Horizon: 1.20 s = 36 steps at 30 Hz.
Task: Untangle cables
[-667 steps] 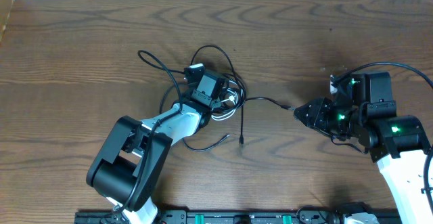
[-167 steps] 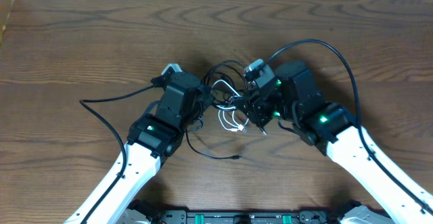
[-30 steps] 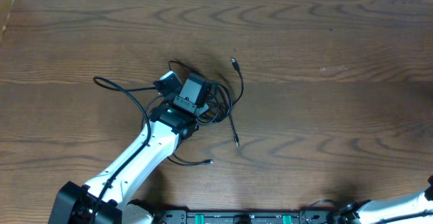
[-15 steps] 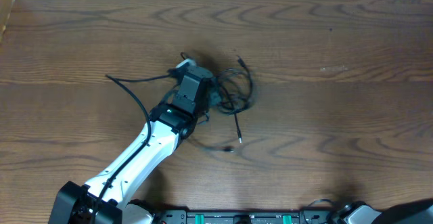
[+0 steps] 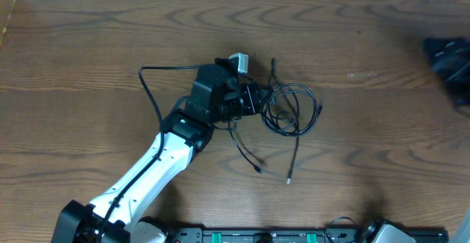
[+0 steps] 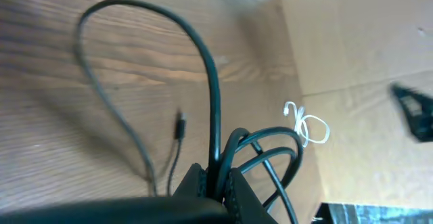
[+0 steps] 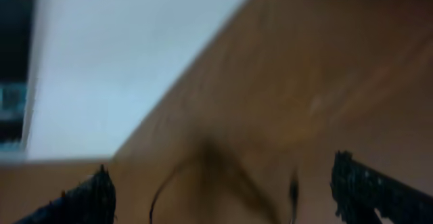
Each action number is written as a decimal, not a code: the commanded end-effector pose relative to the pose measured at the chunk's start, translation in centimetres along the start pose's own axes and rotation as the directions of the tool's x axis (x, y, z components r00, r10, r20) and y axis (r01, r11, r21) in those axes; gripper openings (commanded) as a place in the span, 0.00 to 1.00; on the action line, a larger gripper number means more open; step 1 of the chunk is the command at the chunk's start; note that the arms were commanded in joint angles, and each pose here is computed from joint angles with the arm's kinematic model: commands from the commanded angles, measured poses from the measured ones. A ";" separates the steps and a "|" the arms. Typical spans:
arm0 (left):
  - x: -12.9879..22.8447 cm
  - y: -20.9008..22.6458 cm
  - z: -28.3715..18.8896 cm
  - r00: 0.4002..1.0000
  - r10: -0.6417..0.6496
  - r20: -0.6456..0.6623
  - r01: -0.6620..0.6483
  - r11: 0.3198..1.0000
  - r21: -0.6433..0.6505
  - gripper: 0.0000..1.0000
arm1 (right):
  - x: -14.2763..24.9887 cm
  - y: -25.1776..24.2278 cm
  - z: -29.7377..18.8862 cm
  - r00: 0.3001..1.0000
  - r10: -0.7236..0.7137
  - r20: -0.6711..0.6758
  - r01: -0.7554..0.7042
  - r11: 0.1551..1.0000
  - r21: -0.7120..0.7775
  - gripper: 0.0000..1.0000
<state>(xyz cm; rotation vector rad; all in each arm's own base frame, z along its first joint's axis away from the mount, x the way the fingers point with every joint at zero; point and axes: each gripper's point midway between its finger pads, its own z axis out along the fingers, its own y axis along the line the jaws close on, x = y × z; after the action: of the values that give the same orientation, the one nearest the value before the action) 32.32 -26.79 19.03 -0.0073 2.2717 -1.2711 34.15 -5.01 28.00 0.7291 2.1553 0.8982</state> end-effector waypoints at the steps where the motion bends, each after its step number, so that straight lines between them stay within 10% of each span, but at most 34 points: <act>1: -1.3 -1.9 -1.3 0.997 -0.051 0.050 0.049 0.998 0.042 0.08 | 3.7 1.7 0.8 0.986 -0.104 -0.129 0.098 0.994 -0.050 0.99; 13: -2.3 -1.4 -1.6 0.800 -0.593 0.092 0.590 0.805 0.064 0.08 | 16.0 1.9 1.8 0.846 -0.014 -0.533 0.037 0.999 0.032 0.76; 21: -1.8 -1.7 -1.5 0.789 -0.612 0.055 0.609 0.791 0.066 0.08 | 19.4 1.7 3.5 0.797 0.098 -0.596 -0.050 0.994 0.097 0.53; 31: -0.6 -2.7 -1.5 0.792 -0.609 -0.030 0.610 0.790 0.069 0.07 | 20.0 1.7 7.5 0.838 -0.028 -0.544 0.039 0.999 0.009 0.52; 36: 0.2 -3.4 -1.6 0.793 -0.602 -0.095 0.609 0.790 0.073 0.08 | 19.7 0.2 8.5 0.868 0.001 -0.496 0.056 0.994 0.099 0.02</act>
<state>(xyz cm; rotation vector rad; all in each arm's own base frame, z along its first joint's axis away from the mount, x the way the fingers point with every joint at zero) 31.55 -26.88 20.93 -0.7863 2.3277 -1.6353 28.59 12.77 17.45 0.4688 2.6573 1.1338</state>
